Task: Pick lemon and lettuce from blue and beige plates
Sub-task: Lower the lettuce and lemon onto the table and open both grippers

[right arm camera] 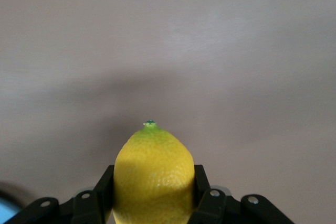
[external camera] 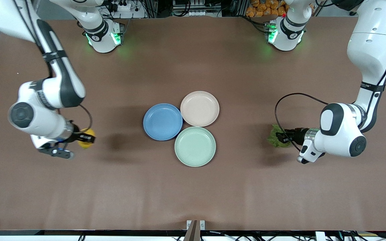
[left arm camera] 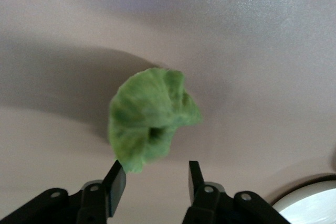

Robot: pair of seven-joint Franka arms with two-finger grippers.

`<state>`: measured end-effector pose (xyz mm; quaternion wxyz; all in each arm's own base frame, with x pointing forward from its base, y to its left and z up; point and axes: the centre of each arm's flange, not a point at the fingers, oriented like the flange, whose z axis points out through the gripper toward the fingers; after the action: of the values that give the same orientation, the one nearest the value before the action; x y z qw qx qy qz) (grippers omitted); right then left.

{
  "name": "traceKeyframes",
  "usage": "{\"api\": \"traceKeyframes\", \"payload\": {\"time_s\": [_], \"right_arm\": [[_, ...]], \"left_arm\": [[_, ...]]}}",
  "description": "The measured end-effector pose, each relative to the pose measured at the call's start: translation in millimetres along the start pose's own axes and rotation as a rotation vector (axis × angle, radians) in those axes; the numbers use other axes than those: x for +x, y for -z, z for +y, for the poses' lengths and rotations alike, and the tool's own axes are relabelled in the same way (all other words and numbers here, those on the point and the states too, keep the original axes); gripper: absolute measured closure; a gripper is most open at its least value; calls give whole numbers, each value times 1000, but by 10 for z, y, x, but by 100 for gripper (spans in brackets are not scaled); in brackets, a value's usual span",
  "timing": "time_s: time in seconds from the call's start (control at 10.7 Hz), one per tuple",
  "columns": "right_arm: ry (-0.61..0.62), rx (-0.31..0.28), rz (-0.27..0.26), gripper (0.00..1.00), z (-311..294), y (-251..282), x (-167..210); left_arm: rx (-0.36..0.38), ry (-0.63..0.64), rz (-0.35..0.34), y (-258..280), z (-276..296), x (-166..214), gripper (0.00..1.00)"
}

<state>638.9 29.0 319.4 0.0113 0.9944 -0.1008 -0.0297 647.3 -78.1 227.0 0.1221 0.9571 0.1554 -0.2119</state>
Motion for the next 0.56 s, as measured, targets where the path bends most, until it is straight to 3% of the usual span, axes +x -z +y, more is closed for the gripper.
{"api": "traceKeyframes", "payload": {"time_s": [0.09,0.37,0.47,0.56], "right_arm": [[28,-7,-3,38,150,-67,19],[110,7,52,38,419,-628,32],[119,15,61,38,471,-878,26],[126,22,63,38,472,-1082,18]], "left_arm": [[7,-5,9,29,6,4,43],[39,-54,87,379,76,-32,7],[44,-65,118,548,98,-66,0],[50,-71,138,674,105,-105,0]]}}
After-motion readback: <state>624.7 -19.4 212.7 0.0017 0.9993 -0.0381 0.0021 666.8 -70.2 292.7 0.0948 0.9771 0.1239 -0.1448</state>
